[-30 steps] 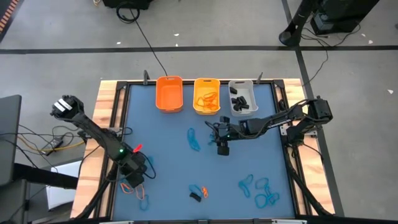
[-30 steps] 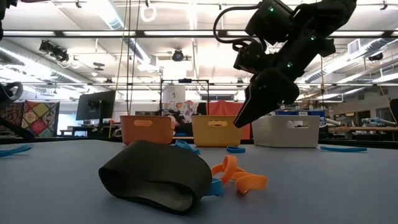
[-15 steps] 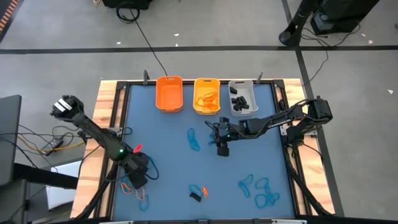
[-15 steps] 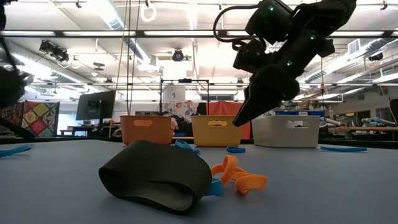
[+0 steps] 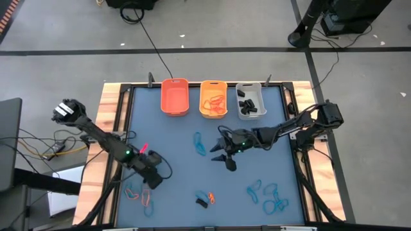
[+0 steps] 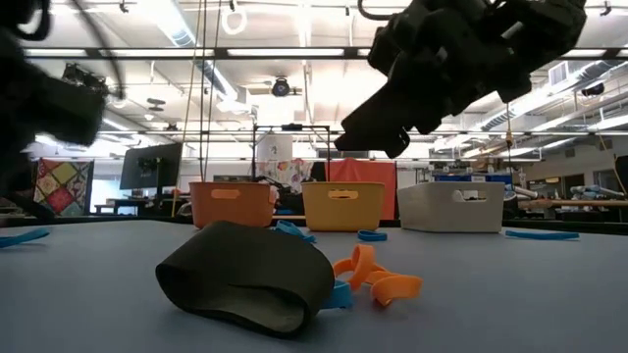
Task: Sort rubber bands into baskets
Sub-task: Put the orange rubber band into the yellow bin
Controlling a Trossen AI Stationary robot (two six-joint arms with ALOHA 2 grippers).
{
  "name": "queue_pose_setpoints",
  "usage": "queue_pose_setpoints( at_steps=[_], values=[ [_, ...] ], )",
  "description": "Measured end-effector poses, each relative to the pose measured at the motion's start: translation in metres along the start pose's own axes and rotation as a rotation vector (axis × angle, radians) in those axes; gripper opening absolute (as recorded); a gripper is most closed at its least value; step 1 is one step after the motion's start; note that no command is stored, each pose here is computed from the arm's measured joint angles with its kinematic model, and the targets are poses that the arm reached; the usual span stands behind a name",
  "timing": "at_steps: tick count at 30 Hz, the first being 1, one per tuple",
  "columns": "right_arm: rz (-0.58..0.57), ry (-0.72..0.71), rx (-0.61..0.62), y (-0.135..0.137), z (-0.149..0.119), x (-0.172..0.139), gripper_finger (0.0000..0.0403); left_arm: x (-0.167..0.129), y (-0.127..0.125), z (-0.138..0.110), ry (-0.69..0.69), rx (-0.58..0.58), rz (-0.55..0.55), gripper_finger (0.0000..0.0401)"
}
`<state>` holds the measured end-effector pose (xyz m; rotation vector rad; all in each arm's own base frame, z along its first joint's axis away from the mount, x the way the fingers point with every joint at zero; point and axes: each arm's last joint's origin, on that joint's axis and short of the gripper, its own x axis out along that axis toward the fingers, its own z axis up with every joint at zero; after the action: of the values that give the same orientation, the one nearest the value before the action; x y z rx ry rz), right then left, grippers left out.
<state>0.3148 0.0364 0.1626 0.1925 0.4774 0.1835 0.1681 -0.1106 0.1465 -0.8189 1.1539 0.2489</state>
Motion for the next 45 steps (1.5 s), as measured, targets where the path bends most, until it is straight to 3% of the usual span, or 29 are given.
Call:
queue_pose_setpoints(
  at_steps=[3,9,18,24,30,34,43,45],
  values=[
    [0.012,-0.014,-0.014,0.004,-0.001,0.000,0.0203,0.000,-0.005,0.013,-0.123,0.030,-0.047,0.0003],
    [0.024,-0.011,-0.113,0.014,-0.003,0.001,0.0203,-0.007,-0.017,0.040,-0.517,0.167,-0.085,0.0003],
    [-0.079,-0.104,-0.135,0.026,0.002,0.001,0.0204,-0.027,-0.037,0.070,-0.947,0.371,-0.082,0.0004],
    [-0.100,-0.151,-0.183,0.022,0.007,0.001,0.0210,-0.027,-0.037,0.091,-1.072,0.401,-0.035,0.0004],
    [-0.335,-0.165,-0.220,0.008,0.010,-0.001,0.0223,-0.016,-0.032,0.107,-1.146,0.325,0.010,0.0004],
    [-0.429,-0.177,-0.236,-0.001,0.013,-0.003,0.0231,-0.010,-0.028,0.117,-1.198,0.269,0.046,0.0005],
    [-0.439,-0.234,-0.207,-0.020,0.022,-0.007,0.0235,-0.003,-0.020,0.134,-1.277,0.190,0.059,0.0005],
    [-0.439,-0.256,-0.196,-0.025,0.024,-0.008,0.0235,-0.003,-0.020,0.136,-1.279,0.220,0.046,0.0005]
  ],
)
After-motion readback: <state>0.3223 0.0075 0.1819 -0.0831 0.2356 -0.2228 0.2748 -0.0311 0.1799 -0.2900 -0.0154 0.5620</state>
